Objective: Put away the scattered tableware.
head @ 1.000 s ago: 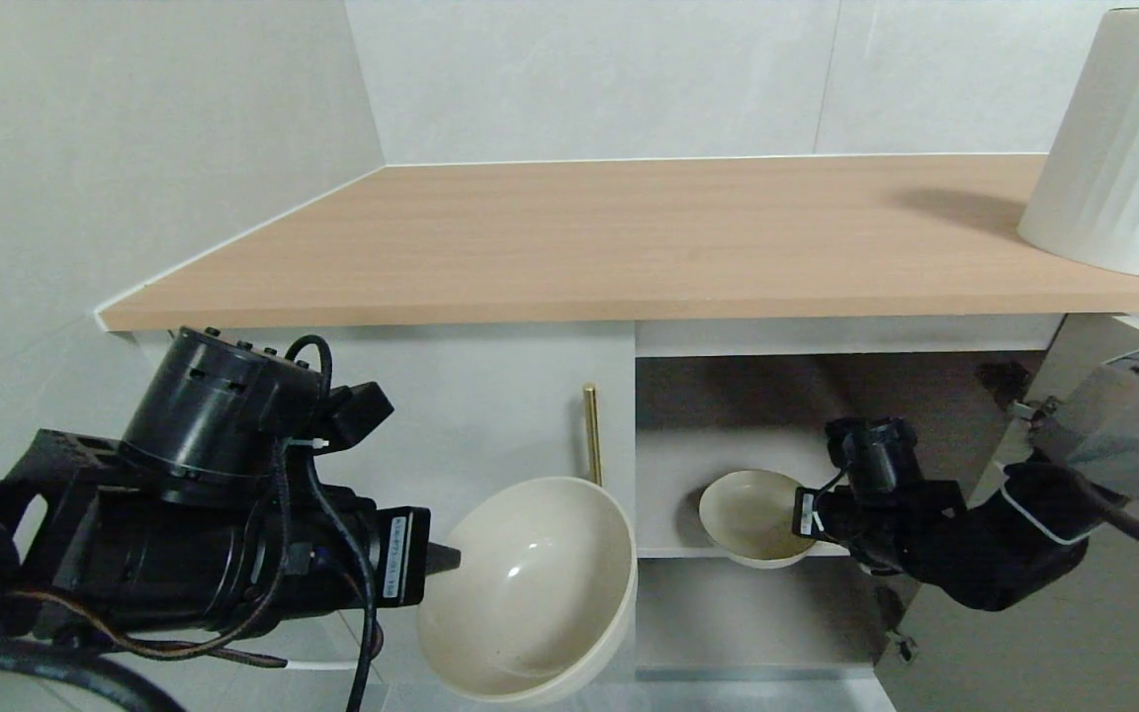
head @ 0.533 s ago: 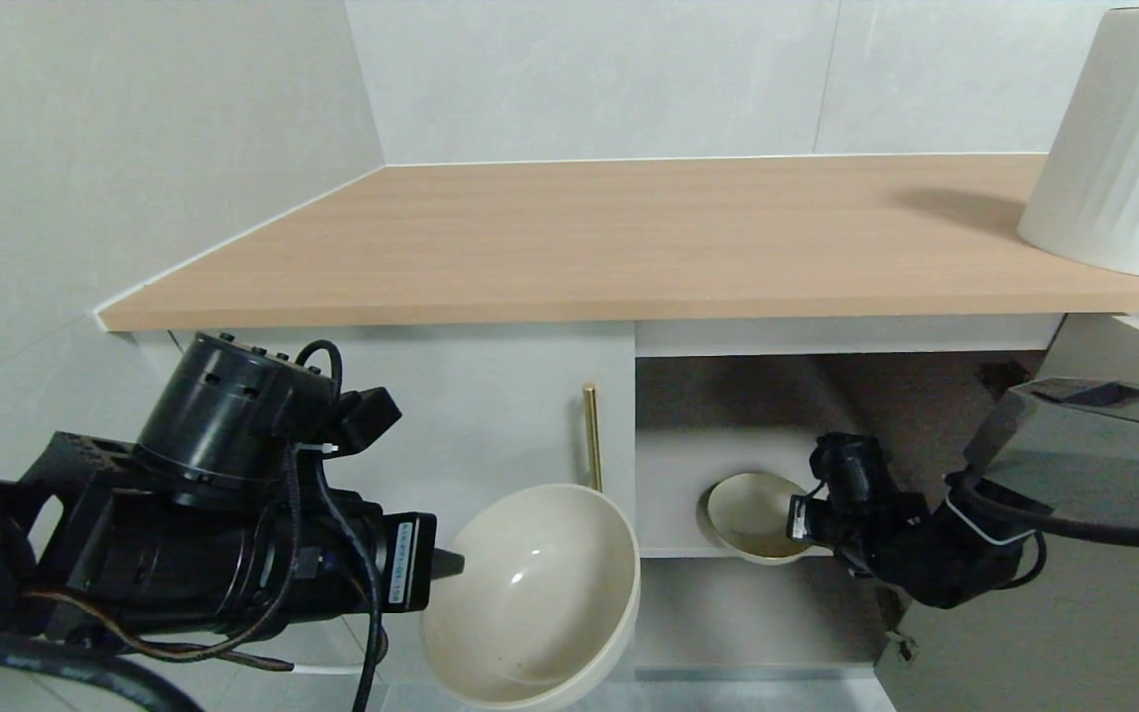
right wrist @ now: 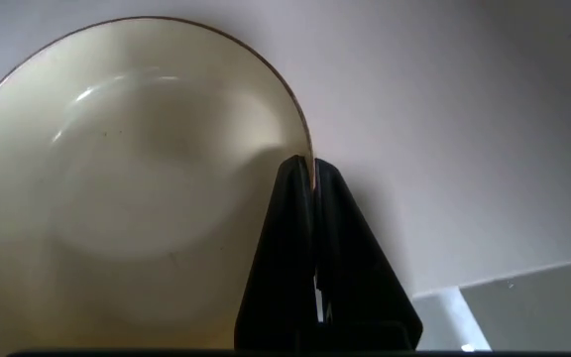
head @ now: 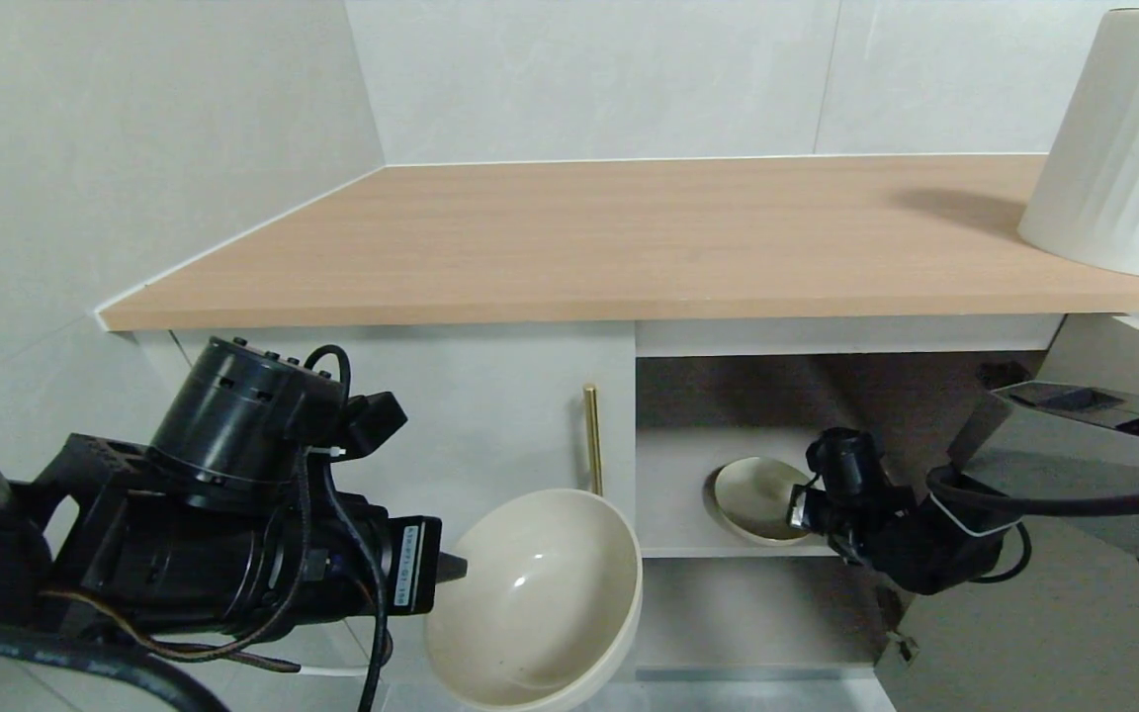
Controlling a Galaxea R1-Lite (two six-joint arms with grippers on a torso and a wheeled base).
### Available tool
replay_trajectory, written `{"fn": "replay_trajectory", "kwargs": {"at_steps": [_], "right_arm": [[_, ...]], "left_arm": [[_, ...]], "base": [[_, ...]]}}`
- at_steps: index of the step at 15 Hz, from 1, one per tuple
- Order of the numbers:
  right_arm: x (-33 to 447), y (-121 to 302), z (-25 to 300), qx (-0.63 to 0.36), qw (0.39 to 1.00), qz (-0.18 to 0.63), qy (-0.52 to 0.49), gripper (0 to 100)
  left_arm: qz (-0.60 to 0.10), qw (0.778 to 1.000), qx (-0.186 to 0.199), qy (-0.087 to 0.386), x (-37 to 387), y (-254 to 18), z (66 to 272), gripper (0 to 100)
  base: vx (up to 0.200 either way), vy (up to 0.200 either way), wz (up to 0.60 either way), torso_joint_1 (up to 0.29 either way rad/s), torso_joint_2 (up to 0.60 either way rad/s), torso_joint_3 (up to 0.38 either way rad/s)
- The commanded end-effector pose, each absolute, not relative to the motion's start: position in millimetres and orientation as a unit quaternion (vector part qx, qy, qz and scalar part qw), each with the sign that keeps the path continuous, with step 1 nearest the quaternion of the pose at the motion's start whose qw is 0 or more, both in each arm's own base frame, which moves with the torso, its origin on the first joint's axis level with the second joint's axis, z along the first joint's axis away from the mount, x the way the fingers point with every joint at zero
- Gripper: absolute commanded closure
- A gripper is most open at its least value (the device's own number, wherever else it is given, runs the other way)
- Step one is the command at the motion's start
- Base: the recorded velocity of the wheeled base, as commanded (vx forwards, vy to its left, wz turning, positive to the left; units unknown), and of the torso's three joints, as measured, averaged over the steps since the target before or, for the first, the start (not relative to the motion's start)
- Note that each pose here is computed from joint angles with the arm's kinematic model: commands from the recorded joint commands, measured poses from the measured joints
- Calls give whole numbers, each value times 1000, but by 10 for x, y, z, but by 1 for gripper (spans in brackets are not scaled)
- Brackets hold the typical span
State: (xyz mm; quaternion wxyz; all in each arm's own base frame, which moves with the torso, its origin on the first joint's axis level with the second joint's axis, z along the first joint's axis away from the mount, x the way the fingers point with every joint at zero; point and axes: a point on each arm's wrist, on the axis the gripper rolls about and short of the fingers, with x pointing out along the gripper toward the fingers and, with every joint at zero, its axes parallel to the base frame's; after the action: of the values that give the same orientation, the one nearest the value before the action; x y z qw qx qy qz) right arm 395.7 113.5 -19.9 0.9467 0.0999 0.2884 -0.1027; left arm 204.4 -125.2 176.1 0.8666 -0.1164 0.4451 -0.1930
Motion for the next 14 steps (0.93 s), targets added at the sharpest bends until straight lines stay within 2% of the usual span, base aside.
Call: {"fn": "replay_trajectory", "kwargs": {"at_steps": [1,9,10,14], "right_arm": [[4019,1095,-208,101,947,-116,280,100],[4065,1070,-220,101,948,-128,272,100],[4066,1070,-213,102,948,-128,271,0],[4056,1074,-190,108,948,-129,269,0]], "left_arm": [[-193,866,-116,446,2045,-1253,1757,100],[-193,867,-117,445,2050,-1256,1758,100],[-193,867,-117,445,2050,-1256,1758,100],[-193,867,-117,445,2050,-1256,1758,100]], "base": [[0,0,0,0,0,0],[0,0,0,0,0,0],[0,0,0,0,0,0],[0,0,0,0,0,0]]}}
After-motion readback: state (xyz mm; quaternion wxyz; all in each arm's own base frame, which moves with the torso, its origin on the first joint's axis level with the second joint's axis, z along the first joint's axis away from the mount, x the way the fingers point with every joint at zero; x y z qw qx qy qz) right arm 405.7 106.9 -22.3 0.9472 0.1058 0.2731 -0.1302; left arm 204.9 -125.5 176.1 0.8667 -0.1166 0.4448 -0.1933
